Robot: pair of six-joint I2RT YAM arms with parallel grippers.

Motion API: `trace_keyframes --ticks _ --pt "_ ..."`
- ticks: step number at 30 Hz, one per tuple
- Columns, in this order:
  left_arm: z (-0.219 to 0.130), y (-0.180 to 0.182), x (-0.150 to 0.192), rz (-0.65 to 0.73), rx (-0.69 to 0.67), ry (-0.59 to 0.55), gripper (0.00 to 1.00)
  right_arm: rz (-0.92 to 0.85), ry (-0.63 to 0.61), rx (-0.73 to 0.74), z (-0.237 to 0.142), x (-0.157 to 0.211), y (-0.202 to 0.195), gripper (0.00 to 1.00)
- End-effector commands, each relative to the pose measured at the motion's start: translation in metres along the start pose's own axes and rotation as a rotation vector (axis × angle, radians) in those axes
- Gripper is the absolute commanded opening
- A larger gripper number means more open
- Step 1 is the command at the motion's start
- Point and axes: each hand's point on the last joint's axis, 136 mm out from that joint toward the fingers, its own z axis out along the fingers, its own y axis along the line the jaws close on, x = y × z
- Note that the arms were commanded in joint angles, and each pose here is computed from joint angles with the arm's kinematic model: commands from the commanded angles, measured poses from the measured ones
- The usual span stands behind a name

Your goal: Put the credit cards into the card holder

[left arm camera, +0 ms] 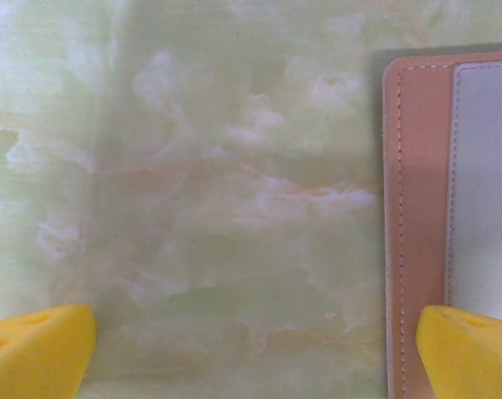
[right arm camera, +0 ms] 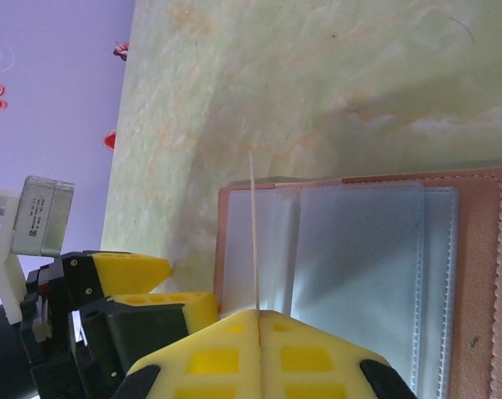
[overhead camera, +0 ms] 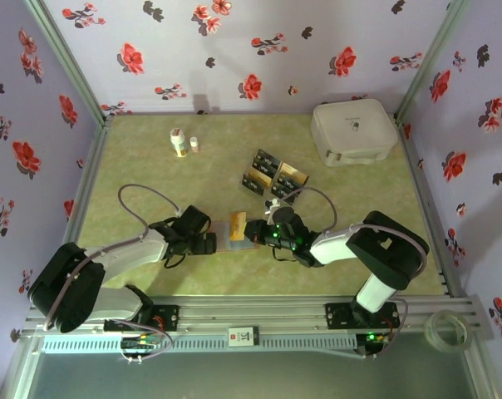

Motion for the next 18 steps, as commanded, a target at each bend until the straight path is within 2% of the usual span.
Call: trace_keyframes --ticks 1,18 --pt "0.0010 0.0098 0.0022 0.010 -0.051 0.012 1.00 0.004 0.001 -0.012 0.0011 0.0035 -0.0002 0.00" --pt "0.0014 0.0103 0.0018 0.003 -0.056 0.010 1.00 0.017 0.021 -0.015 0.0073 0.0112 -0.0090 0.00"
